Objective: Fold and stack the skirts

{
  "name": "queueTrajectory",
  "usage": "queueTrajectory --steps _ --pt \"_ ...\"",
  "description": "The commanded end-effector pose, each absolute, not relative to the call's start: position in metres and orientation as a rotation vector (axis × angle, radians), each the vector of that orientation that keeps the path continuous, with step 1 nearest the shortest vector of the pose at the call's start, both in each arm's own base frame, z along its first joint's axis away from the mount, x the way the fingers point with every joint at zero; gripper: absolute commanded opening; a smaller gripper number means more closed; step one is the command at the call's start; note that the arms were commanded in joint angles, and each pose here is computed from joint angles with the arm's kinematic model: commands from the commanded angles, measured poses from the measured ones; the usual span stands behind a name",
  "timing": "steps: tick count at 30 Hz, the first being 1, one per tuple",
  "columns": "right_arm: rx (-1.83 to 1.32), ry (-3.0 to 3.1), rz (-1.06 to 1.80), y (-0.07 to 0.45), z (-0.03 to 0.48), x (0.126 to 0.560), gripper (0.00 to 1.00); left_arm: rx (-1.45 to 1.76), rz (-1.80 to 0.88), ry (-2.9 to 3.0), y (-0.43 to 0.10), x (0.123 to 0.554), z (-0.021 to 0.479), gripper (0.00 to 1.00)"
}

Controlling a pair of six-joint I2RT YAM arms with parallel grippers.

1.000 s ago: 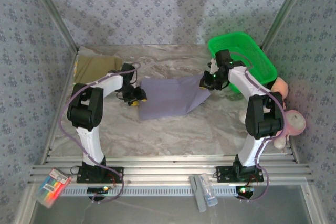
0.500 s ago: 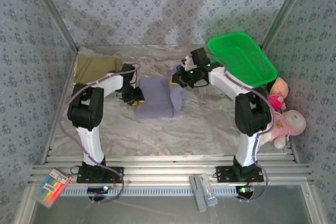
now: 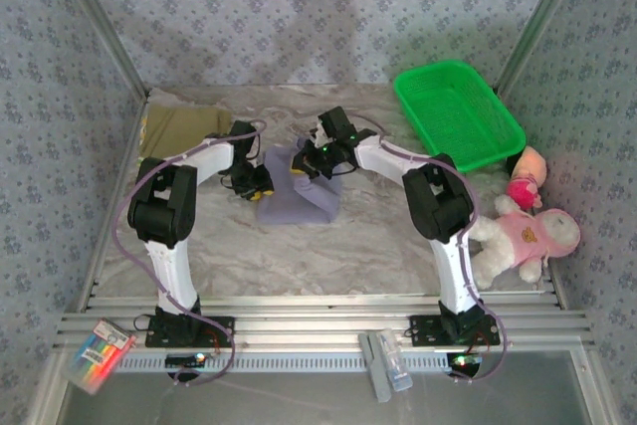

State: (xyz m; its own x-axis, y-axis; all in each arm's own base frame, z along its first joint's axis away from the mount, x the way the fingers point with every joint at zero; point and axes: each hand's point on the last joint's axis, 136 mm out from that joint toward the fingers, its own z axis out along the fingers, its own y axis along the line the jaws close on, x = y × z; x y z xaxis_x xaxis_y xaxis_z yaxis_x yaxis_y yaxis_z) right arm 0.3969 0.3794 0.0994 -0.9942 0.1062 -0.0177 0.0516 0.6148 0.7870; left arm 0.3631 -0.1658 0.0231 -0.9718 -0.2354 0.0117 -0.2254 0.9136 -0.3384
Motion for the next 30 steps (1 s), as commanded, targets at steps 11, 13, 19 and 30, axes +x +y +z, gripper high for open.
queueTrajectory --steps 11,13,19,30 --pt "0.211 2.874 1.302 0.394 0.067 0.385 0.08 -0.252 -0.748 3.030 -0.204 0.362 0.021 0.27" --pt "0.199 2.877 1.323 0.397 0.067 0.384 0.13 -0.248 -0.748 3.030 -0.204 0.362 0.021 0.27" --pt "0.027 2.806 1.291 0.396 0.104 0.382 0.38 -0.268 -0.698 2.988 -0.189 0.370 0.041 0.29" --pt "-0.278 2.617 0.905 0.326 0.157 0.408 0.58 -0.350 -0.431 2.880 -0.131 0.361 0.105 0.37"
